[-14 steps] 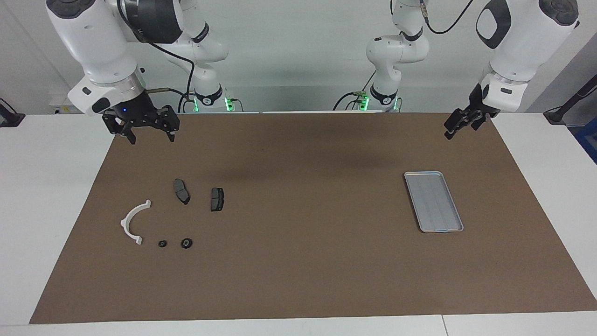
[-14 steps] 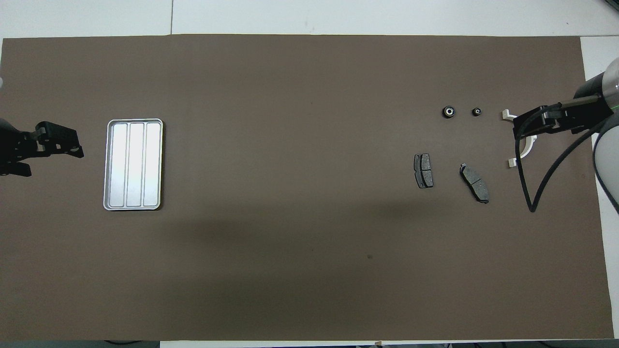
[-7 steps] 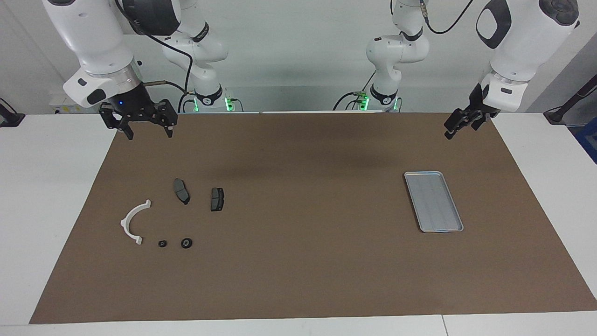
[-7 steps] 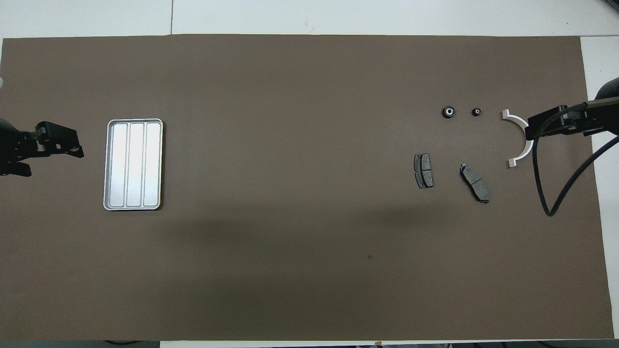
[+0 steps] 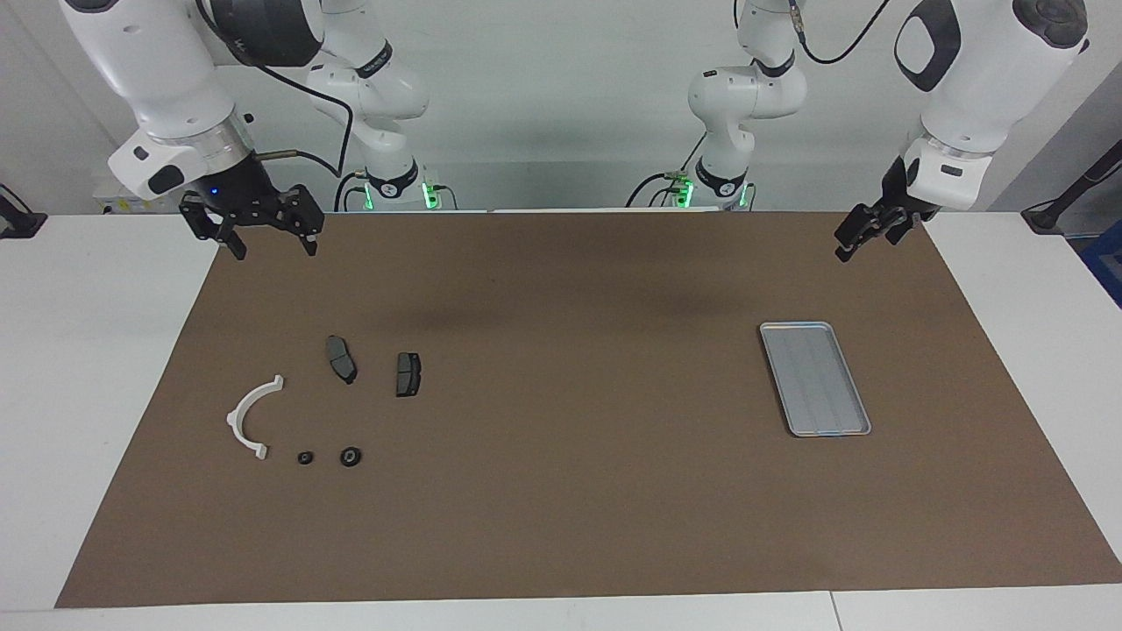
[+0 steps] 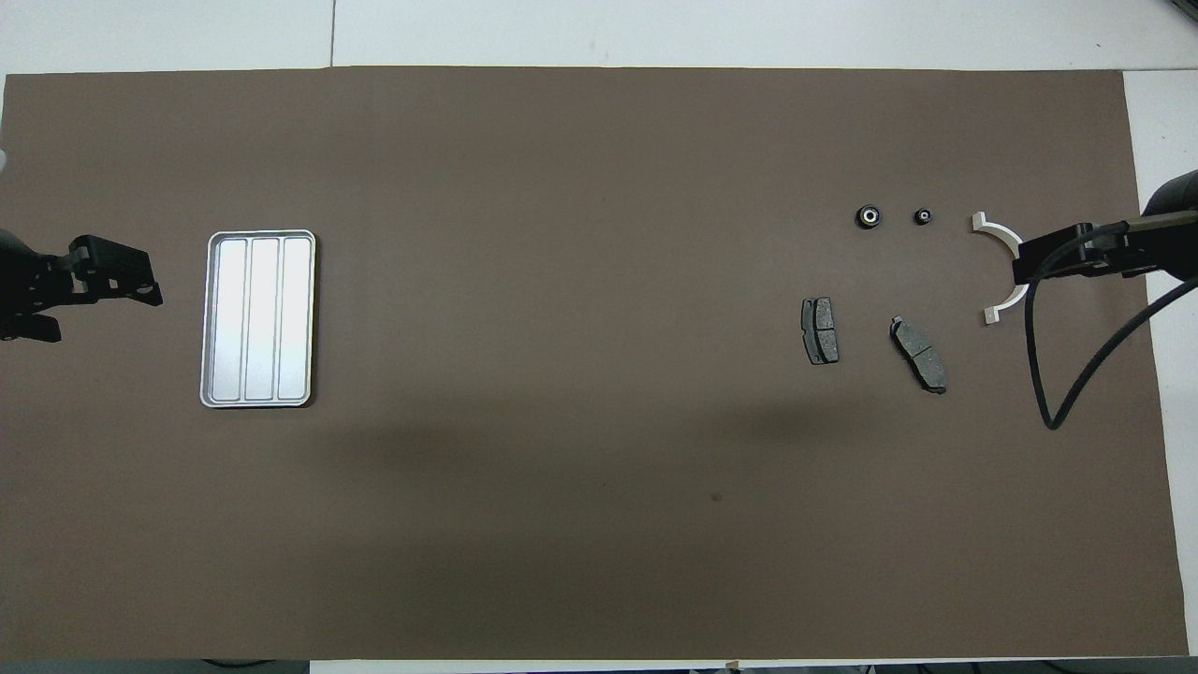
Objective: Place bearing gear from tray to pile
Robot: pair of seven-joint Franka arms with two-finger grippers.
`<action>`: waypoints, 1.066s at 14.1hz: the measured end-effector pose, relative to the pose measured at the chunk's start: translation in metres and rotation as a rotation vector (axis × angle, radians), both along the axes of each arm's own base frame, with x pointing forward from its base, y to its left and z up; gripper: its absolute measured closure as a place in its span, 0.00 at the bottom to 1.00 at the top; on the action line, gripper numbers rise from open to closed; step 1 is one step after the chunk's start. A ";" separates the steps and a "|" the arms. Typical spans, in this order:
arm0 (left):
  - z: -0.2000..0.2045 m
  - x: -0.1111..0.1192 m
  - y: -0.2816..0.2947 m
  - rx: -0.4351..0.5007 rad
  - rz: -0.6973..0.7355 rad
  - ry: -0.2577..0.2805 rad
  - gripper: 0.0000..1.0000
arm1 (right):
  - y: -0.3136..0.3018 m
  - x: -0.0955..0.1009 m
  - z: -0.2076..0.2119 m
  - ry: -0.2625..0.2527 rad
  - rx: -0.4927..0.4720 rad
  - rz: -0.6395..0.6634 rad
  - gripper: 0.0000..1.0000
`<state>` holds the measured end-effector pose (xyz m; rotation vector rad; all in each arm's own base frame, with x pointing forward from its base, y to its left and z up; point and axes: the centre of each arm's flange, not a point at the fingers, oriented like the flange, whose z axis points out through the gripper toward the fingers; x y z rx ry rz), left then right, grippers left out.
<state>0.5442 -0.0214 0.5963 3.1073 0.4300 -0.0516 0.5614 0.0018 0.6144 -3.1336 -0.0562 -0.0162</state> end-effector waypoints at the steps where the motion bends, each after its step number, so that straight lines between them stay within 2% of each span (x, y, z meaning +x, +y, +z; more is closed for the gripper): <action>1: 0.000 0.000 0.000 0.000 0.000 0.000 0.00 | 0.000 -0.001 0.000 -0.004 0.000 0.000 0.00; 10: 0.000 0.000 0.000 0.000 0.000 0.000 0.00 | -0.001 -0.016 0.020 -0.027 -0.004 -0.004 0.00; 15: 0.000 0.000 0.000 0.000 0.000 0.000 0.00 | 0.001 -0.023 0.024 -0.022 -0.006 -0.002 0.00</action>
